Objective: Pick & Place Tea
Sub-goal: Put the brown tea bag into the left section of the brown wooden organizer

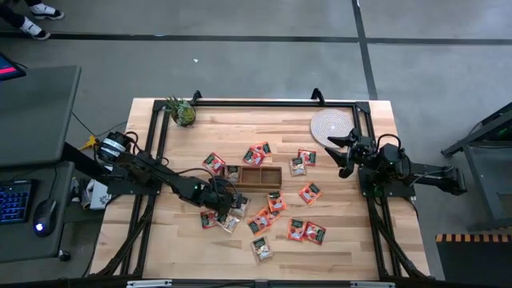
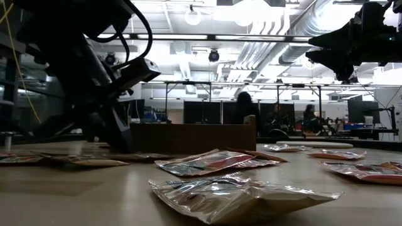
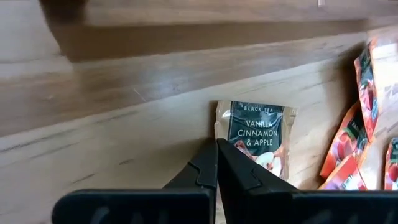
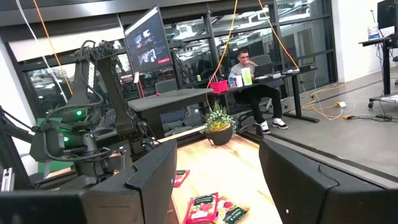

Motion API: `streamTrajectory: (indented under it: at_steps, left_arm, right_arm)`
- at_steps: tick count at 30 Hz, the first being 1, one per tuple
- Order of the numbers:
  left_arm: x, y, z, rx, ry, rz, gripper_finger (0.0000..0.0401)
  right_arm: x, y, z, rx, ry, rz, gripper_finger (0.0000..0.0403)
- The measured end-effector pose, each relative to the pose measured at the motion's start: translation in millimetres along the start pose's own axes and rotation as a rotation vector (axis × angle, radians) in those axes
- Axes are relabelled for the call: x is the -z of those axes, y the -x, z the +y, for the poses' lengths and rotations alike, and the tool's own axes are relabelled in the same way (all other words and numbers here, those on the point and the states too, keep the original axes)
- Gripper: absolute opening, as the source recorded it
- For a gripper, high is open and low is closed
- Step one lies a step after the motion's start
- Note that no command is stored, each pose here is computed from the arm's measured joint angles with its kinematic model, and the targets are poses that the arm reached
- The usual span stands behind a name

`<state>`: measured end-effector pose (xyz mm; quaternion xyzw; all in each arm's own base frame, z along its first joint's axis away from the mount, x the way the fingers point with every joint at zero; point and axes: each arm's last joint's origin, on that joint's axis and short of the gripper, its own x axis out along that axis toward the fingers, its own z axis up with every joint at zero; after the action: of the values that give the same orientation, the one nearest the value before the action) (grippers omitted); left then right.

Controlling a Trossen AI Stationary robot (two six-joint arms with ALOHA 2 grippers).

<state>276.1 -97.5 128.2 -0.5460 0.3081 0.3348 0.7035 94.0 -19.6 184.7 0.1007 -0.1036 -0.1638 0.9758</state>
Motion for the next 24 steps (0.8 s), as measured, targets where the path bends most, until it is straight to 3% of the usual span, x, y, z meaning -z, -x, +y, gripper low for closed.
streamTrajectory:
  at_steps: [14,24]
  left_arm:
    - [-6,28,-16,0.139,-0.022,-0.023,0.0000]
    - [-6,39,-19,0.171,-0.068,-0.036,0.0000]
  right_arm:
    - [0,0,0,0.000,0.000,0.001,0.0225]
    - [0,0,0,0.000,0.000,0.000,0.0225]
